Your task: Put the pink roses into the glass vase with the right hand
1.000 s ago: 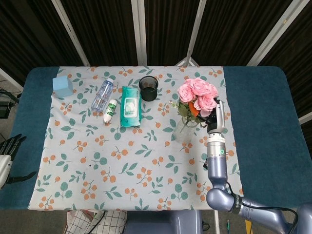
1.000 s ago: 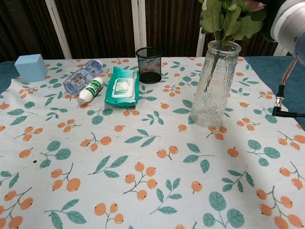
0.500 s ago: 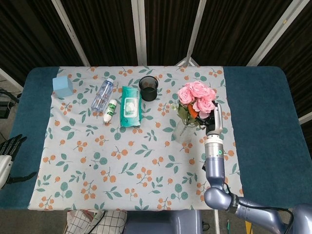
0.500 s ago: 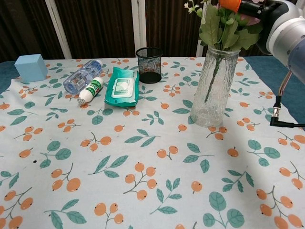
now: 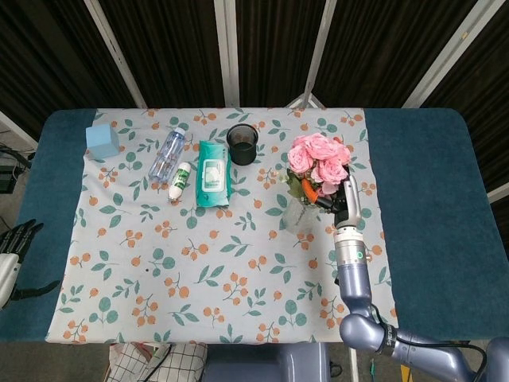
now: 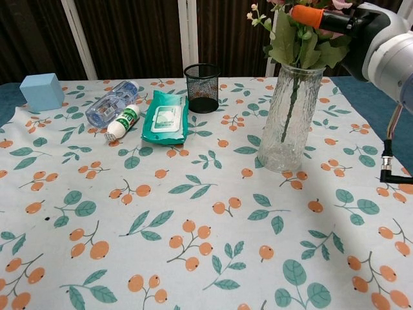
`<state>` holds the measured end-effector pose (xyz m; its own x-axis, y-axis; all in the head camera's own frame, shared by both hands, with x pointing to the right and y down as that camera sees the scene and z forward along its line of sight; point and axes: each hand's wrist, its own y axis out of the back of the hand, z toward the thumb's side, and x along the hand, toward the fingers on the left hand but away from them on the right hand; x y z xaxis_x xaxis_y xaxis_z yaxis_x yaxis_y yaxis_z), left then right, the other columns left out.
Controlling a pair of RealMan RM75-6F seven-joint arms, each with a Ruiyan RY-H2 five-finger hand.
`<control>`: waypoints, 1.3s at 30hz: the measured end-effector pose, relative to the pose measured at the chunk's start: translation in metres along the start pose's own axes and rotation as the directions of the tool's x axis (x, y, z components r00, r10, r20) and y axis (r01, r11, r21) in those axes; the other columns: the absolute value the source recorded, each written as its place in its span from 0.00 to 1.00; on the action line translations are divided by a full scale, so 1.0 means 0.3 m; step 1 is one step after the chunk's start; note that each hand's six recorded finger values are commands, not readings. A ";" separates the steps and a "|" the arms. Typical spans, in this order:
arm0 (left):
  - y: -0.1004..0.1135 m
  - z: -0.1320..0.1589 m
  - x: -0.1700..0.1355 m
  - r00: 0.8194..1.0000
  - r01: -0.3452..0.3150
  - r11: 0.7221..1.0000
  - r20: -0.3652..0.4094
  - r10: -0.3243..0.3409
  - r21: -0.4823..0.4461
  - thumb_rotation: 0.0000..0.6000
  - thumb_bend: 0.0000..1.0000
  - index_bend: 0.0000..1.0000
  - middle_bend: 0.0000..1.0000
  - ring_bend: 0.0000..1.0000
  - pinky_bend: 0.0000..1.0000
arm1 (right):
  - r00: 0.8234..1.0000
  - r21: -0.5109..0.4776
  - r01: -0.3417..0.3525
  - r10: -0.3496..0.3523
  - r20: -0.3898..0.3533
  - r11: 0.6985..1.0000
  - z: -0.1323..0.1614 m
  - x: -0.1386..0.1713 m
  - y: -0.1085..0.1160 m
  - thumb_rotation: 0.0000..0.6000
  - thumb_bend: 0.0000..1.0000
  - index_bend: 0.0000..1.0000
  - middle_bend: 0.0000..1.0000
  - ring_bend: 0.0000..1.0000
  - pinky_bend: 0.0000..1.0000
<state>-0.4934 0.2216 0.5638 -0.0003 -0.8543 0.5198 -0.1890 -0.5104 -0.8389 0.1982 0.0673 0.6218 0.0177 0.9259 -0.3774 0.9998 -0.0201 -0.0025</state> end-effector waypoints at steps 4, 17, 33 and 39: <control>0.001 0.001 0.000 1.000 -0.001 1.000 0.000 0.001 0.000 1.00 0.00 0.00 0.00 0.00 0.00 | 1.000 0.007 -0.025 0.025 0.000 1.000 0.007 0.013 -0.004 1.00 0.29 0.00 0.00 0.00 0.03; 0.008 0.000 -0.004 1.000 -0.015 1.000 0.002 0.015 0.002 1.00 0.00 0.00 0.00 0.00 0.00 | 0.998 0.129 -0.062 0.063 0.000 0.990 0.019 0.106 0.060 1.00 0.29 0.00 0.00 0.00 0.00; 0.019 0.002 -0.019 0.998 -0.054 0.998 0.009 0.054 0.028 1.00 0.00 0.00 0.00 0.00 0.00 | 0.993 0.676 -0.085 0.004 0.120 0.732 -0.021 0.399 0.526 1.00 0.28 0.00 0.00 0.00 0.00; 0.023 -0.007 -0.020 0.997 -0.083 0.994 -0.002 0.083 0.068 1.00 0.00 0.00 0.00 0.00 0.00 | 0.997 0.901 -0.061 -0.007 0.071 0.430 -0.007 0.480 0.665 1.00 0.28 0.00 0.00 0.00 0.00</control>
<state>-0.4967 0.2233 0.5551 -0.0176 -0.8937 0.4484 -0.1214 -0.4432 -0.8882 0.4002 0.1975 0.5688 0.0097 0.8967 -0.4424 0.4200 -0.4052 -0.8120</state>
